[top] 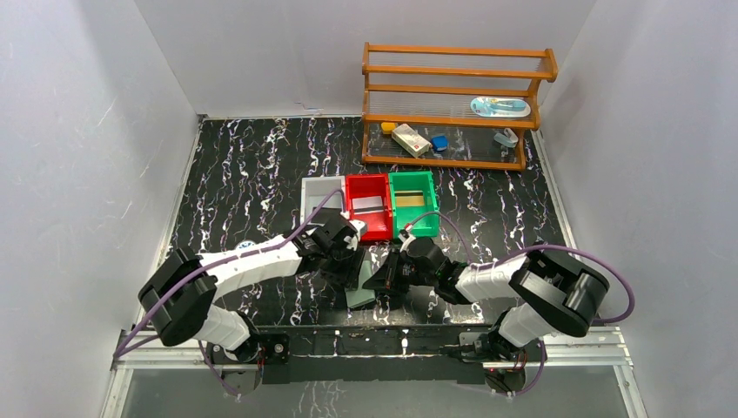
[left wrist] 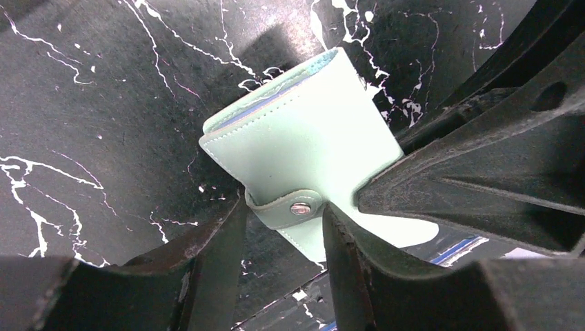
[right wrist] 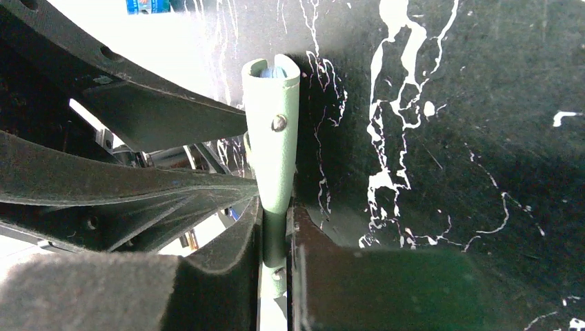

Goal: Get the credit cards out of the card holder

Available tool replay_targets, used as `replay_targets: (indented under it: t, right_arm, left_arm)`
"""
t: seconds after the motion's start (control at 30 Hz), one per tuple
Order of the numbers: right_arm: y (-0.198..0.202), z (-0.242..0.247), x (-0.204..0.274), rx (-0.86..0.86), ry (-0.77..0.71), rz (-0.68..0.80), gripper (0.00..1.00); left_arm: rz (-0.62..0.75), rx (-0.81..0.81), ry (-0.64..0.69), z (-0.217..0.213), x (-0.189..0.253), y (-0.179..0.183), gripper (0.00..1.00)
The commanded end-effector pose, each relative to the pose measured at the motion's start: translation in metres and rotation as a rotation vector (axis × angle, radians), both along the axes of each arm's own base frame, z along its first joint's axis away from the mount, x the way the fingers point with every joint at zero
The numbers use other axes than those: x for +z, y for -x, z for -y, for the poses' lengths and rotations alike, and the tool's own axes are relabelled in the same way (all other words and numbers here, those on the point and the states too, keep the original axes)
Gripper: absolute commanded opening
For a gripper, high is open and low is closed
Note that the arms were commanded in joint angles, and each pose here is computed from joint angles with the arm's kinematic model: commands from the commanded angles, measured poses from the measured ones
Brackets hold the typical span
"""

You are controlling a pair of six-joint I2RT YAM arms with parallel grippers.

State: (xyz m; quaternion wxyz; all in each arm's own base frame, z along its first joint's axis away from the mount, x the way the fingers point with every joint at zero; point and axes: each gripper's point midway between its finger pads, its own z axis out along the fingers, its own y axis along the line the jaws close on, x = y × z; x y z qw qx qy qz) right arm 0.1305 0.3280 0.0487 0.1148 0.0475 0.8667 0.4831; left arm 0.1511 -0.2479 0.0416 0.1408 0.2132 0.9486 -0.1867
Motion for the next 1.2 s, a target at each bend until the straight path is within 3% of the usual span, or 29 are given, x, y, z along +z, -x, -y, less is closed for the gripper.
replay_targets:
  t: [0.0, 0.3, 0.53, 0.73, 0.77, 0.97, 1.07, 1.17]
  right_arm:
    - [-0.014, -0.017, 0.035, -0.026, -0.088, 0.065, 0.09]
    - [-0.012, -0.014, 0.038, -0.021, -0.088, 0.075, 0.08]
    - [-0.009, -0.001, 0.02, -0.052, -0.017, 0.04, 0.07]
    - [-0.007, 0.008, 0.006, -0.08, 0.037, 0.009, 0.07]
    - [-0.009, 0.008, 0.008, -0.083, 0.032, 0.014, 0.07]
    - [-0.009, 0.007, 0.005, -0.082, 0.033, 0.016, 0.15]
    - [-0.003, 0.016, -0.011, -0.093, 0.067, -0.017, 0.16]
    - [-0.002, 0.018, -0.016, -0.1, 0.073, -0.028, 0.18]
  left_arm:
    - [-0.039, -0.028, -0.046, -0.003, -0.002, 0.007, 0.4]
    - [-0.023, 0.058, -0.18, -0.021, -0.02, -0.001, 0.18]
    - [0.07, 0.175, -0.293, -0.058, -0.019, -0.013, 0.17]
    - [0.06, 0.252, -0.221, -0.065, -0.019, -0.015, 0.16]
    - [0.051, 0.248, -0.204, -0.062, -0.02, -0.014, 0.17]
    - [0.06, 0.216, -0.027, -0.035, 0.0, -0.014, 0.5]
    - [0.043, 0.203, 0.0, -0.028, 0.0, -0.013, 0.58]
    - [0.011, 0.198, -0.014, -0.027, -0.009, -0.009, 0.59]
